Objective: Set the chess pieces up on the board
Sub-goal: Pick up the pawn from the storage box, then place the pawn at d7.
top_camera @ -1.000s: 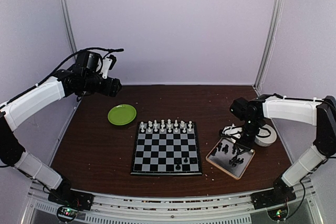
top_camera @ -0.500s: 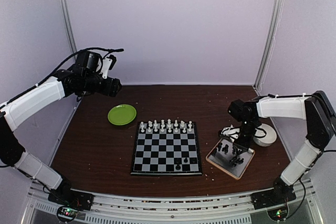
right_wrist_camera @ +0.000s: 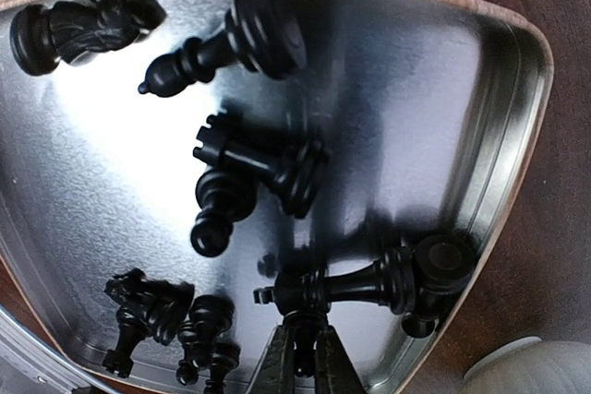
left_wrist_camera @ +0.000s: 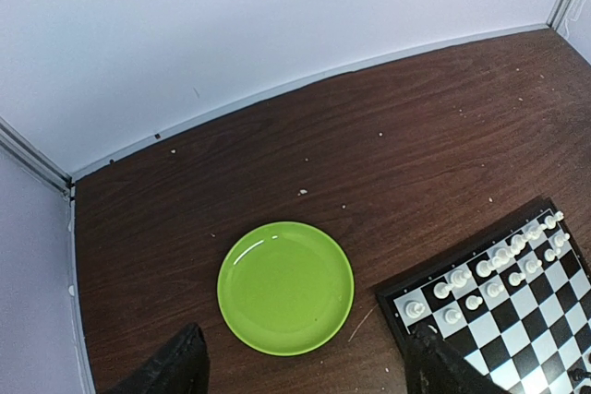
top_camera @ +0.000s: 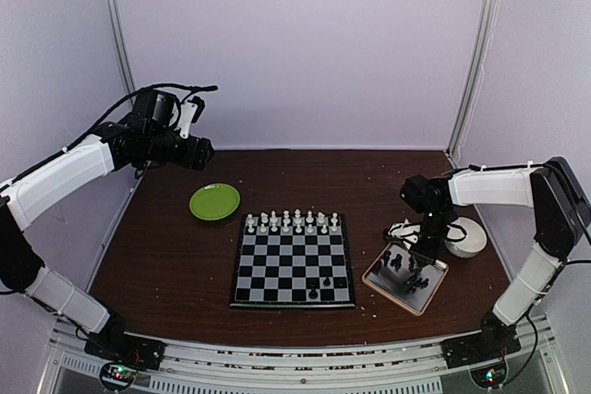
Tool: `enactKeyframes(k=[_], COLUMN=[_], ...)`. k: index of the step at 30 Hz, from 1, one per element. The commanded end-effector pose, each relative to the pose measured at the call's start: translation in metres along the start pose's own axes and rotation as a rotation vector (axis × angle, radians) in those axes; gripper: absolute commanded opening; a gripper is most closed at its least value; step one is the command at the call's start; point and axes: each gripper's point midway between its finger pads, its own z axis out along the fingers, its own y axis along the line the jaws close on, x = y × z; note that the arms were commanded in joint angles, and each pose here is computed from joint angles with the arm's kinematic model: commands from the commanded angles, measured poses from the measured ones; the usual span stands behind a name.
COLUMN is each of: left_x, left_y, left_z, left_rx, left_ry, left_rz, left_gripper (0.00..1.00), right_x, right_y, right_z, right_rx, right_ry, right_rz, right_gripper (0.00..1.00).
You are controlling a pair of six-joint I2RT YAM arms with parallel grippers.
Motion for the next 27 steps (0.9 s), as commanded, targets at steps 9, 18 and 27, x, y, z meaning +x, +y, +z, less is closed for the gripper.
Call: enactKeyframes(k=[9,18,27], left_x=[-0.014,-0.015,-0.014], left_y=[-0.004,-0.003,-0.005], left_z=[-0.004,-0.005,-0.005], left_rx=[0.019,0.018,0.025], left_ry=[-0.039,-0.041,-0.038], left_rz=[-0.012,-0.014,-0.015], left_gripper=[0.75,0.75,0.75], right_x=[-0.007,-0.048,-0.111], right_y=[-0.01,0.01,0.077], right_z=[-0.059,-0.093,-0.104], right_rx=[0.067,0.069,0.029], right_ry=[-0.085,-0.165,-0.207], right_rz=[0.01,-0.087,-0.329], right_gripper=[0.04,0.05,0.05])
